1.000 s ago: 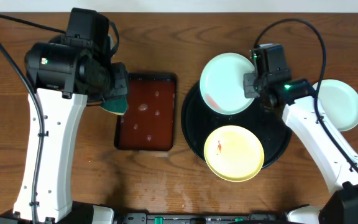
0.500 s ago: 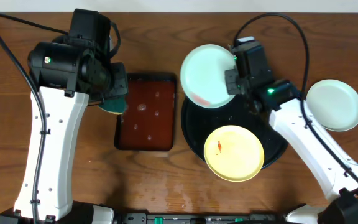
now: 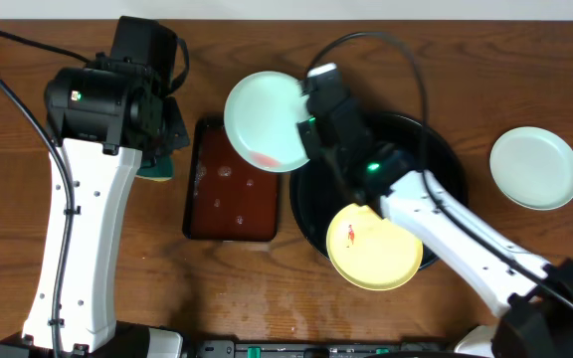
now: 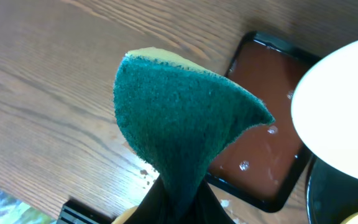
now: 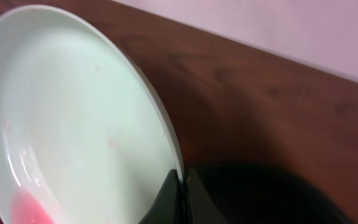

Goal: Clean dirty plates on tray and stack at the side
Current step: 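Lift the pale green plate with the right gripper and carry it right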

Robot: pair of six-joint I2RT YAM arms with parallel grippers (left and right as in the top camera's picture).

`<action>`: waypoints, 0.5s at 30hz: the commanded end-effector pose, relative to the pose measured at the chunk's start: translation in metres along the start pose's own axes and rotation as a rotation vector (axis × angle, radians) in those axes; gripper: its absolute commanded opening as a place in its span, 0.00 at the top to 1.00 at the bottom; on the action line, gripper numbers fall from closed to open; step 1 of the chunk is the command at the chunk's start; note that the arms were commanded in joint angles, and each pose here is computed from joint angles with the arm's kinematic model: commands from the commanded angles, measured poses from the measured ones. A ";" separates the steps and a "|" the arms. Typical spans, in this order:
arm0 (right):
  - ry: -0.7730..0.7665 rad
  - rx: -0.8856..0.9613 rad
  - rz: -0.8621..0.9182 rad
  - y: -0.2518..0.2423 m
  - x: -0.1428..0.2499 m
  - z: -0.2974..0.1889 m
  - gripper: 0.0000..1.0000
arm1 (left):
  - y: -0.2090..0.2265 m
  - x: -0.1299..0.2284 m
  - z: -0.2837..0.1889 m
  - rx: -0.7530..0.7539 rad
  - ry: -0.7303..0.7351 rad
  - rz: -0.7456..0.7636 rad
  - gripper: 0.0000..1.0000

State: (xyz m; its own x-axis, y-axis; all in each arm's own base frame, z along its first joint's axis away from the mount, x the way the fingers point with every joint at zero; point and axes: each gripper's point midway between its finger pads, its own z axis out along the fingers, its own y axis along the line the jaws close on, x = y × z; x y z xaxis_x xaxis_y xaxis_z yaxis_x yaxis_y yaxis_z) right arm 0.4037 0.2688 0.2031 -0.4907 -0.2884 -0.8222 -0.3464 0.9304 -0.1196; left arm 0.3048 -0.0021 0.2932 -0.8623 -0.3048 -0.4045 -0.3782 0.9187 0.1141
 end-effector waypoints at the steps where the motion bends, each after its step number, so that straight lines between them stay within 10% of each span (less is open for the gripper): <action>1: -0.101 0.153 -0.161 0.000 -0.027 -0.013 0.99 | 0.009 -0.003 0.002 -0.053 -0.017 -0.036 0.92; 15: -0.320 0.383 -0.692 0.066 -0.081 -0.083 0.99 | 0.026 -0.007 0.007 -0.069 0.000 -0.101 0.92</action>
State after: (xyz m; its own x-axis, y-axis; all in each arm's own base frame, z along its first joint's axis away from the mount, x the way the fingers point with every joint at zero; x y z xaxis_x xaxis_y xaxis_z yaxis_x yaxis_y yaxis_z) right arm 0.3592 0.3406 0.2913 -0.0060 -0.7206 -0.6933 -0.2246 0.6766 -0.7012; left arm 0.3041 0.0189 0.2939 -0.8314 -0.3662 -0.4180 -0.4541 0.8812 0.1313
